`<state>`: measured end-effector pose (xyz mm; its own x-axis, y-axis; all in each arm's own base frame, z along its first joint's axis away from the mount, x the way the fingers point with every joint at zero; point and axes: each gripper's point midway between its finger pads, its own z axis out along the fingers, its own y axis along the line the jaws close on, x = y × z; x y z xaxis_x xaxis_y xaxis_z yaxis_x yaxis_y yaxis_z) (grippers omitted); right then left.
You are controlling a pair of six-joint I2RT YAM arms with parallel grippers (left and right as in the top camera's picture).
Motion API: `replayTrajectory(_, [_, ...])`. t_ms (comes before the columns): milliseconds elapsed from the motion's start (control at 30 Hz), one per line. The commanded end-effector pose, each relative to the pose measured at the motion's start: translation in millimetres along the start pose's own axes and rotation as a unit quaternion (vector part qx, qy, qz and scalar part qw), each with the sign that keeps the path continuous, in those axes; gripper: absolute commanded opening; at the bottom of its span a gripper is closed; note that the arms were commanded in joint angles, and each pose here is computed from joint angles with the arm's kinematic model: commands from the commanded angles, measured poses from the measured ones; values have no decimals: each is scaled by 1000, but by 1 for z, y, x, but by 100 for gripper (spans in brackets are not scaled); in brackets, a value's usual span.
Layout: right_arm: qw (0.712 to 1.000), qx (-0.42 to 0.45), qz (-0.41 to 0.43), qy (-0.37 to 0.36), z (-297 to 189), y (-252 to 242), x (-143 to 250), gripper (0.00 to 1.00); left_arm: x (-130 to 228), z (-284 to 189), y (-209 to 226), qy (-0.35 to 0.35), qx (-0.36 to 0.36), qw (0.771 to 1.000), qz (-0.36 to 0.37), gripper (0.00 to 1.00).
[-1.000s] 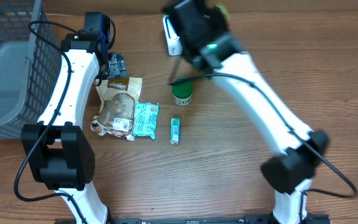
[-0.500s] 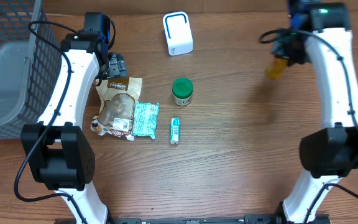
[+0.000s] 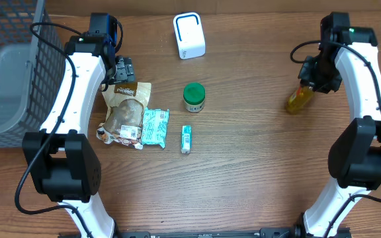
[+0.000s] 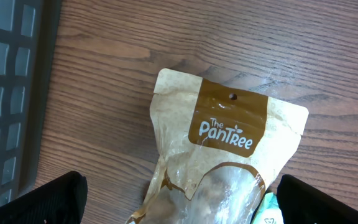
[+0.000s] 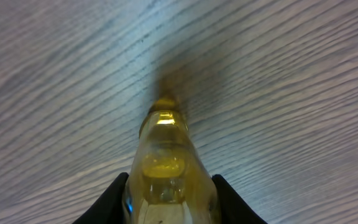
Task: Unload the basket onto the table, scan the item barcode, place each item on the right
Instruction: 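Lower the yellow bottle upright onto the table at the right side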
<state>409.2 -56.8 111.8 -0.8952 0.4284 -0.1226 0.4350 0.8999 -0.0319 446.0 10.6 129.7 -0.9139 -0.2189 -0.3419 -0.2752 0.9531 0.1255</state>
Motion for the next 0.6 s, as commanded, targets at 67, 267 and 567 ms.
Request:
replayTrajectory(67, [1000, -4, -3, -1, 2, 2, 2, 21, -5, -5, 0, -10, -3, 1000, 0, 100])
replayTrajectory(267, [1000, -4, -3, 0, 2, 2, 2, 46, -5, -5, 0, -10, -3, 1000, 0, 100])
replayTrajectory(567, [1000, -2, -3, 4, 2, 1, 5, 57, -5, -5, 0, -10, -3, 1000, 0, 100])
